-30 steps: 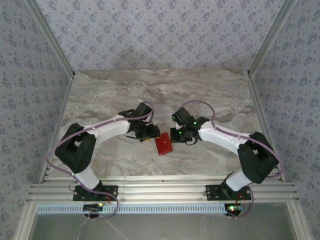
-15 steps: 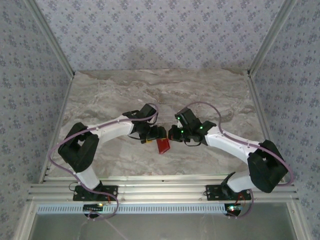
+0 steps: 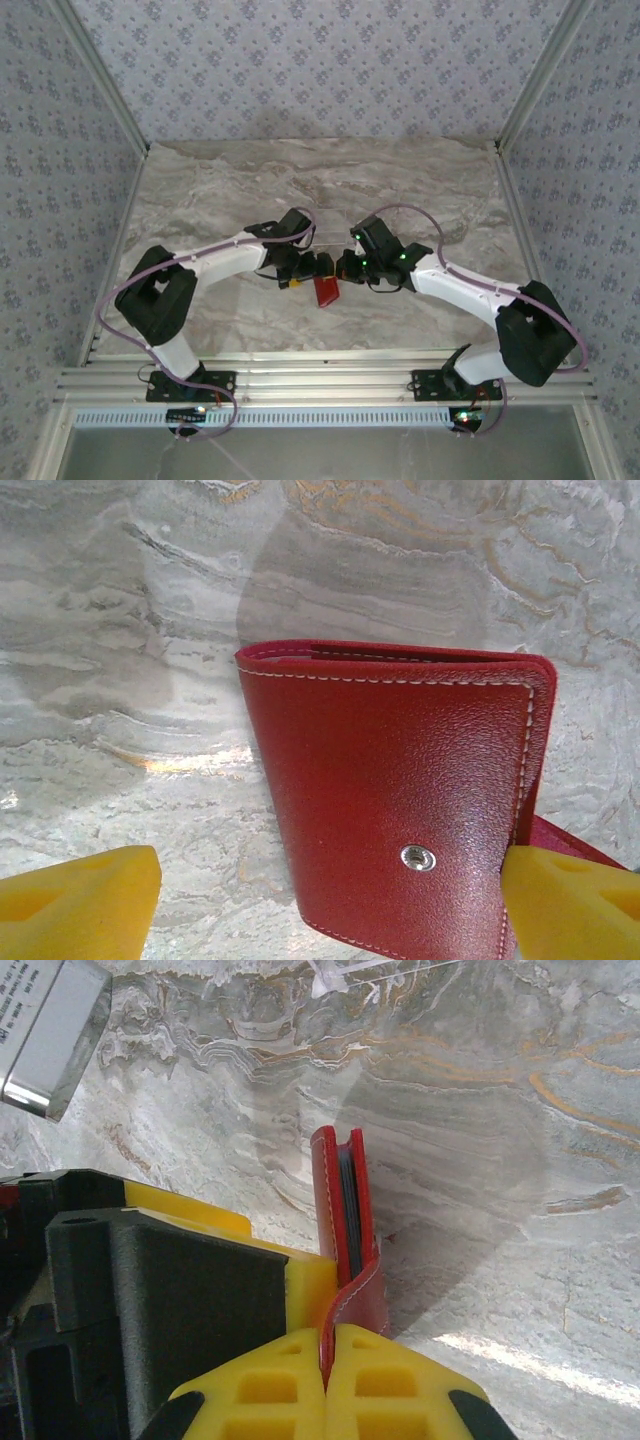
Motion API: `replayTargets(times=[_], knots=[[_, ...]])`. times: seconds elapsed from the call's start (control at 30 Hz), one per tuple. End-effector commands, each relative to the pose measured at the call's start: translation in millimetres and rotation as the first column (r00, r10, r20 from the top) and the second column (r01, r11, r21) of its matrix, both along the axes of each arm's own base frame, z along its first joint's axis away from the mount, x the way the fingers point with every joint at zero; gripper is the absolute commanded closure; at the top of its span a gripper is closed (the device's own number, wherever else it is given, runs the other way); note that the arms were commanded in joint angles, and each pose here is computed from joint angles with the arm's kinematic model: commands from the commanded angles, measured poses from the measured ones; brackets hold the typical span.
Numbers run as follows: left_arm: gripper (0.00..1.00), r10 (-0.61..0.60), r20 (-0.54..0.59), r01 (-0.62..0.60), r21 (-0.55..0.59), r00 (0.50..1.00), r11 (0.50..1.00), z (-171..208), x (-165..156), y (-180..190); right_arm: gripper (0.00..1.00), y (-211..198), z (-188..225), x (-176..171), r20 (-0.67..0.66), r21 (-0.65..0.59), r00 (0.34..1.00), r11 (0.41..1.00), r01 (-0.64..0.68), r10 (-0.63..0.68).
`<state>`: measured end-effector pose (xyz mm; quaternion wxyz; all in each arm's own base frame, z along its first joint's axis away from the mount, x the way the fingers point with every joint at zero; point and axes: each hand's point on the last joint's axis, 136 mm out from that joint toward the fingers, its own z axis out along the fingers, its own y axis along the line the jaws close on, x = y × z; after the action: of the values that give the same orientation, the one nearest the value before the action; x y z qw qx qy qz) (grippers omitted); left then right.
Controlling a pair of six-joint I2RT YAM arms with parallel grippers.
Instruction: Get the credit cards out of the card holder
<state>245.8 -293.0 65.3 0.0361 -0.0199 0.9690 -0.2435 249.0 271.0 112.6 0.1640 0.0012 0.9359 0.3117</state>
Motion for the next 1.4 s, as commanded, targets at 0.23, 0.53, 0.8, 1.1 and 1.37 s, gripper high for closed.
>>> replayTargets(times=[0.23,0.53,0.8,1.1,1.37], knots=[[0.09,0.034,0.057,-0.029,-0.088,0.998,0.996,28,6,-4,1.00,0,5,-4,0.001,0.024,1.000,1.000,0.015,-0.015],[0.17,0.031,0.020,-0.030,-0.061,0.999,0.998,11,2,-1,1.00,-3,2,-4,-0.004,0.013,1.000,1.000,0.028,-0.028],[0.41,0.027,0.057,-0.029,0.038,0.998,0.999,11,0,20,1.00,-18,-7,-3,-0.010,-0.042,0.998,0.997,0.065,-0.066],[0.34,0.026,0.082,-0.027,0.011,0.996,1.000,21,3,18,1.00,-9,12,0,0.023,0.020,0.999,0.999,0.045,-0.046],[0.19,0.033,0.097,-0.027,-0.064,0.995,0.998,37,8,7,1.00,-7,15,-2,0.021,0.027,0.999,0.999,0.037,-0.038]])
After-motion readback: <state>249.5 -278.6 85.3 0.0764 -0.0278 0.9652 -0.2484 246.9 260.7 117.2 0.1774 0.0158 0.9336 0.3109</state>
